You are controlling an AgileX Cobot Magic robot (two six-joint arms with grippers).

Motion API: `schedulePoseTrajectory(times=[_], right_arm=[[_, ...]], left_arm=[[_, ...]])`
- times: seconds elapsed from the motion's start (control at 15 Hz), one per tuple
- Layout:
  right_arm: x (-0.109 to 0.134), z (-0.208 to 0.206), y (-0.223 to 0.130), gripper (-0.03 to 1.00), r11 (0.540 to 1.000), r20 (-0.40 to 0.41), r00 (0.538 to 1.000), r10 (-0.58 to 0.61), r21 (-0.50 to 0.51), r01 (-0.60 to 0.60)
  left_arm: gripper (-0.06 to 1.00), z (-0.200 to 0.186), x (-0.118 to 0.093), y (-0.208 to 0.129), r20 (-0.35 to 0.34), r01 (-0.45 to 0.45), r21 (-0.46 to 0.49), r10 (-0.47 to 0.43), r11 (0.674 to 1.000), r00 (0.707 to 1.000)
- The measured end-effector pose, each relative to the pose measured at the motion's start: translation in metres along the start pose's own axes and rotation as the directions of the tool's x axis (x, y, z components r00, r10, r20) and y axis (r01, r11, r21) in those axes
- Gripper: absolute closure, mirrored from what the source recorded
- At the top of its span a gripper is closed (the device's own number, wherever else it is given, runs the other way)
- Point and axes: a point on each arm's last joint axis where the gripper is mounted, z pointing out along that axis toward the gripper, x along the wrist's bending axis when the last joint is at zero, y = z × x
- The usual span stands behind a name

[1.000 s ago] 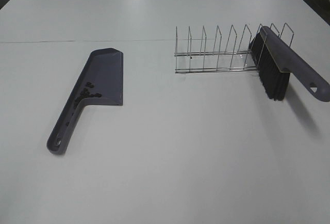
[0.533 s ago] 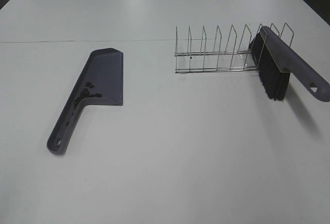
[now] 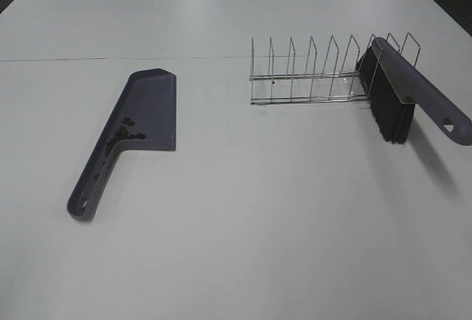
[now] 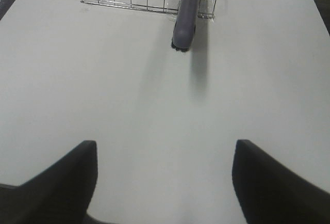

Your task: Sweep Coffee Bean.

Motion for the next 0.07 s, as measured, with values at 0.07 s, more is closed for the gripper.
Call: schedulePoseTrajectory(times=[0.07], right_arm=[[0.0001,0.0,0.0,0.33,1.0,-0.001,1.0,0.0,0.0,0.0]], left_arm=[[0.22,0.0,0.0,0.0,0.0,0.0,0.0,0.0,1.0,1.0]])
